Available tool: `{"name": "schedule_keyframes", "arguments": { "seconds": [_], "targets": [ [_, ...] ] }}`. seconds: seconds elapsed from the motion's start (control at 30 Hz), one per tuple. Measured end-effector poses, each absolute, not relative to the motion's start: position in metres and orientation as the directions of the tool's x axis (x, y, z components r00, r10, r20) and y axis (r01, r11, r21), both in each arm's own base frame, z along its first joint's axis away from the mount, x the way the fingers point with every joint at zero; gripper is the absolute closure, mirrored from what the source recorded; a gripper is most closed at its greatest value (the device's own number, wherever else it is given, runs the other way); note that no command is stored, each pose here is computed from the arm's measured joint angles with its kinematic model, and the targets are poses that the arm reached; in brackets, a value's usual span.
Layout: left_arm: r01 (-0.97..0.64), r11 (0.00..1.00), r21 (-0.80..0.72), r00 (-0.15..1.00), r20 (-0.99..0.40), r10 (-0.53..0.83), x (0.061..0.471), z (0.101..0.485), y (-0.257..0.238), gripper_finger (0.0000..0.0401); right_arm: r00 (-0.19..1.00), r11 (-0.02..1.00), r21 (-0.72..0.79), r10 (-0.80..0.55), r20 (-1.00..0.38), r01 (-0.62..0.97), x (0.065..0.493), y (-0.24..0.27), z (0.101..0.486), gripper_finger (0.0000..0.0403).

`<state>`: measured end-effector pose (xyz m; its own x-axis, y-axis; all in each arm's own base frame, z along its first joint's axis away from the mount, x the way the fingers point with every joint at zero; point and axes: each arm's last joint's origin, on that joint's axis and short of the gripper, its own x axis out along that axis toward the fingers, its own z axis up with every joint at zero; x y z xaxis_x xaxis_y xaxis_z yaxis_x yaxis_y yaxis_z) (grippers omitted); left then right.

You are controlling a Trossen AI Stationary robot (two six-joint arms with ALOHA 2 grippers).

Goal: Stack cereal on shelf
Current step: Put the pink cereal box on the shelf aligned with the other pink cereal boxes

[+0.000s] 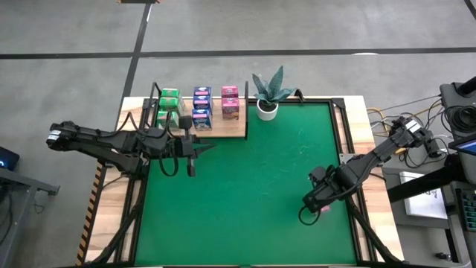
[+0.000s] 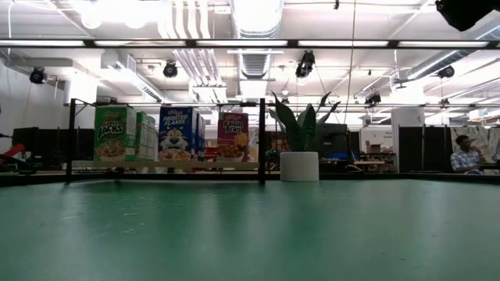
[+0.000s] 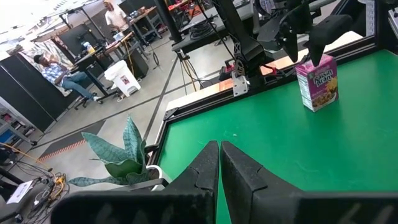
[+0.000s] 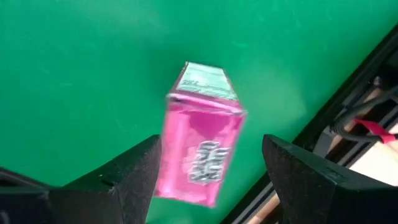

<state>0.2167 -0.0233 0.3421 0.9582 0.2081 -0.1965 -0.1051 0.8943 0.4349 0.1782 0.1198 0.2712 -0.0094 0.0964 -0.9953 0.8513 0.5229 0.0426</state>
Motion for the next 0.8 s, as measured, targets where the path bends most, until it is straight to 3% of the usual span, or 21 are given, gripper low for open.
{"name": "schedule_keyframes", "arguments": {
  "seconds": [0.53, 0.8],
  "targets": [
    [-0.099, 0.897, 0.431, 0.954, -0.214, 0.208, 0.217, 0.34, -0.023, 0.0401, -0.032, 0.578, 0.001, 0.047, -0.998, 0.816, 0.186, 0.124, 0.253, 0.0151],
    [-0.098, 0.897, 0.431, 0.954, -0.217, 0.208, 0.217, 0.34, -0.023, 0.0401, -0.049, 0.537, 0.008, 0.093, -0.994, 0.844, 0.179, 0.122, 0.259, 0.0158]
  ]
}}
